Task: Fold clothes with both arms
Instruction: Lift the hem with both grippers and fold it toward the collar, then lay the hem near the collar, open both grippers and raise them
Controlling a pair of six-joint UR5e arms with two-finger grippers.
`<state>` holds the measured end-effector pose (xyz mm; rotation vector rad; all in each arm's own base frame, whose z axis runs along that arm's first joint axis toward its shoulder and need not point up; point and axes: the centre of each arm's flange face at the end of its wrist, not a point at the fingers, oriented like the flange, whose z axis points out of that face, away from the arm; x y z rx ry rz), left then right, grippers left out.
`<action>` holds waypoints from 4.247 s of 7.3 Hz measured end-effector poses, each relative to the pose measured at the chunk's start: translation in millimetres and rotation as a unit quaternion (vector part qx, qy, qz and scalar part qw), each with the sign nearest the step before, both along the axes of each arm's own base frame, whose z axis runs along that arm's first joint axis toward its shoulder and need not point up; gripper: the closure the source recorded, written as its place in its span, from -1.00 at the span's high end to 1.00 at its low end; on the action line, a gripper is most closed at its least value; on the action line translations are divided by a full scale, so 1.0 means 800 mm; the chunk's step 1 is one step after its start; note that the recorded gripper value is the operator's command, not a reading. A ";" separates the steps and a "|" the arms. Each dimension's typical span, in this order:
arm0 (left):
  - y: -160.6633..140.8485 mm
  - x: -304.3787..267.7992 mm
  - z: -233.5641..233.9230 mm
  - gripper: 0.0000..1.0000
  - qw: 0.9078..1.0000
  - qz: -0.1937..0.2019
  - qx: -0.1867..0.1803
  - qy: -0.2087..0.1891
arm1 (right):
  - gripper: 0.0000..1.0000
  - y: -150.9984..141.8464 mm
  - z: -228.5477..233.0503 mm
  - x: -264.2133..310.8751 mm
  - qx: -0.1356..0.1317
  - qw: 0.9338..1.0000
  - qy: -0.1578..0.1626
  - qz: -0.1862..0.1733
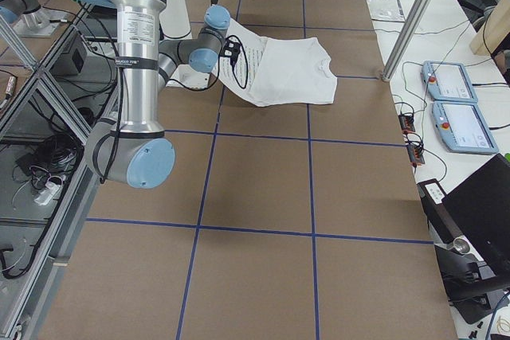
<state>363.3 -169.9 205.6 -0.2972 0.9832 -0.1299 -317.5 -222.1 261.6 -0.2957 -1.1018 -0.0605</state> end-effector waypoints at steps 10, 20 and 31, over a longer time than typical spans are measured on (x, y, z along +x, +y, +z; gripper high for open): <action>-0.375 -0.048 0.047 -1.00 0.987 -0.131 0.084 -0.042 | -1.00 -0.353 -0.036 -0.009 -0.005 0.980 0.008 0.201; -0.561 0.064 0.179 -1.00 0.980 -0.172 0.096 -0.035 | -1.00 -0.542 0.039 -0.107 -0.010 0.967 0.058 0.247; -0.553 0.008 0.126 0.75 0.974 -0.201 0.103 -0.018 | 1.00 -0.353 0.070 -0.110 0.033 0.982 0.027 0.186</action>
